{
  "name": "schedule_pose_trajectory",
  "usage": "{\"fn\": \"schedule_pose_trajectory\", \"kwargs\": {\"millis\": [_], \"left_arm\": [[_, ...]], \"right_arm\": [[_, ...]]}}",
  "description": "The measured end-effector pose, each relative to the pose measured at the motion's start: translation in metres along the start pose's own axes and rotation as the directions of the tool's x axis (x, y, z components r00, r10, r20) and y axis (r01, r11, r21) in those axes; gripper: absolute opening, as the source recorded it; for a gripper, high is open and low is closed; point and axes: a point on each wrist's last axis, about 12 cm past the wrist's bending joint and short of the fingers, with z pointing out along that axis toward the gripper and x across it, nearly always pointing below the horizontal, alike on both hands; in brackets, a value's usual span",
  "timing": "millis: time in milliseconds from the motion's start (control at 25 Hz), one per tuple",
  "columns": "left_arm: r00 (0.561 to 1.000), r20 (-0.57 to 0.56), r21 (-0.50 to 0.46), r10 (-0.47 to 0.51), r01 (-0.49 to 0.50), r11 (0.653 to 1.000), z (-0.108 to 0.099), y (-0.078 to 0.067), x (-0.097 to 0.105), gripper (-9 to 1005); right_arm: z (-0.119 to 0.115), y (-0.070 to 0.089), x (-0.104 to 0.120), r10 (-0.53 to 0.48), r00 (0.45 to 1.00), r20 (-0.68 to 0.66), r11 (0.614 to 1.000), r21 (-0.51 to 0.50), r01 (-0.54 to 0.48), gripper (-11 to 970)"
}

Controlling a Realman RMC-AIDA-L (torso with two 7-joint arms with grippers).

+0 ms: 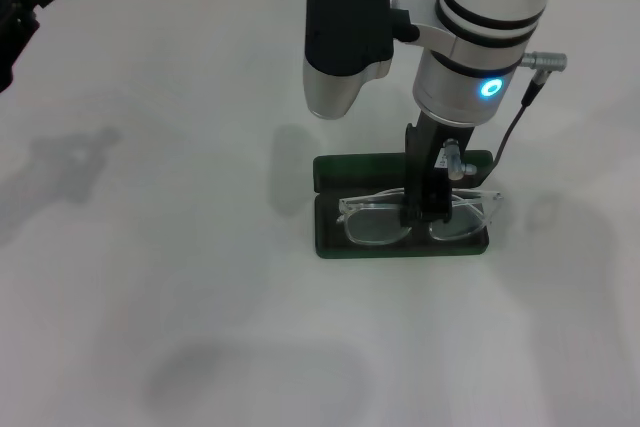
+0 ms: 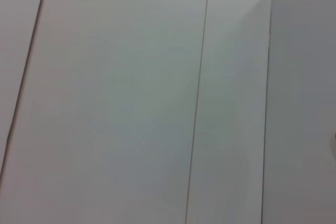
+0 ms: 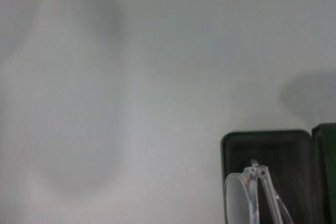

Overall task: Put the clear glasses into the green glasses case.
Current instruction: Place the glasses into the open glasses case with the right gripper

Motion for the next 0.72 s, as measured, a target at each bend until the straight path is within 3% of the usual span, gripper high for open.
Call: {"fn": "schedule_pose_trajectory", "kwargs": {"millis": [720], "left_arm": [[1.000,0.003,-0.001,-0.004,0.004,1.000,0.0010,-0.0010,0.0042,36]], "right_arm": [[0.0048,-0.0021,0.0025,0.002,1.000,-0.001,1.000,0.013,-0.002,109]]}}
